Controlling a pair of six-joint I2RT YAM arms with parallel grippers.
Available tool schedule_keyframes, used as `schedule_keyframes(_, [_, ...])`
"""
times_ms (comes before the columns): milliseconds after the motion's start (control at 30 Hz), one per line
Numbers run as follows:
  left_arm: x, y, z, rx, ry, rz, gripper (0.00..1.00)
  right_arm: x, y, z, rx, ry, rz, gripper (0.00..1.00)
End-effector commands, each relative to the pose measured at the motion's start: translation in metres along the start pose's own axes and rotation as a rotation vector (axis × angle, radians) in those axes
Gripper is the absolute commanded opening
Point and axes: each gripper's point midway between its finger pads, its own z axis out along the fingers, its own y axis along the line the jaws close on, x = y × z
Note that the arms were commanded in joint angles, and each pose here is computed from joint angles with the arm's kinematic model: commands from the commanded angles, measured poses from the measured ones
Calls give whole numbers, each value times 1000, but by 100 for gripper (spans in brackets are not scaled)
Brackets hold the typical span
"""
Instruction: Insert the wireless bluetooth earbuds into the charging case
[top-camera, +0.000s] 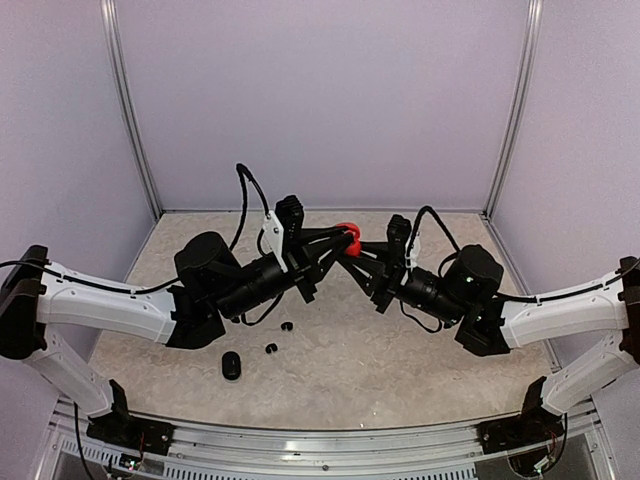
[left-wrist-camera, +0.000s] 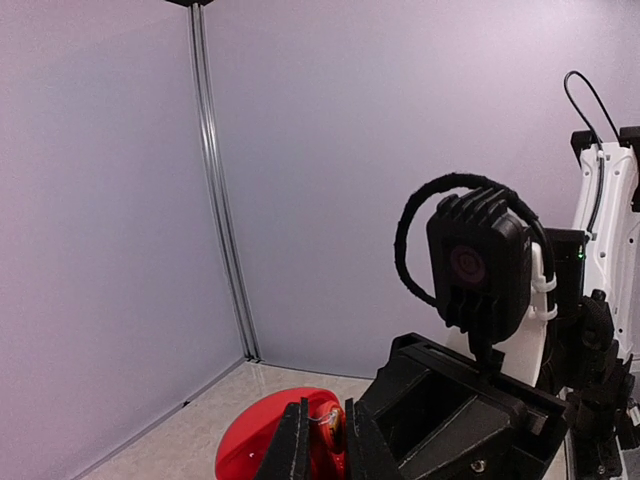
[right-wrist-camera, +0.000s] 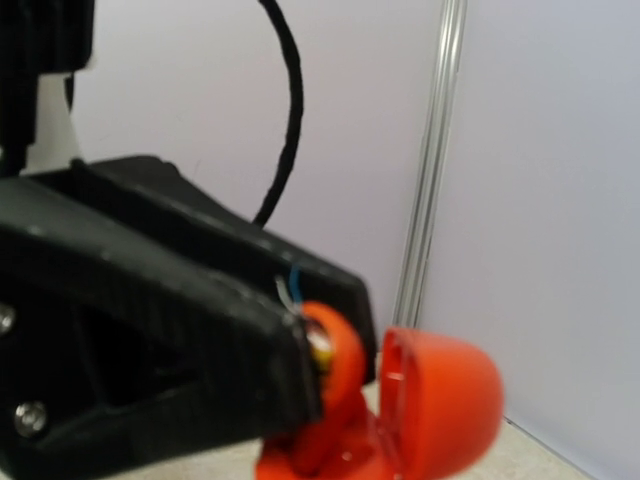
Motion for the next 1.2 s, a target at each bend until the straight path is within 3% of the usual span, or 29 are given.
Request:
schedule_keyframes(0, [-5, -1, 5, -3, -14, 11, 7, -23, 5, -4, -15, -80, 3, 7])
schedule_keyframes(800, [0, 14, -4, -86, -36, -68, 15, -41, -1, -13, 22, -158, 16, 6])
schedule_keyframes(1167, [5, 11, -2, -64, -12, -64, 10, -35, 1, -11, 11, -137, -4, 6])
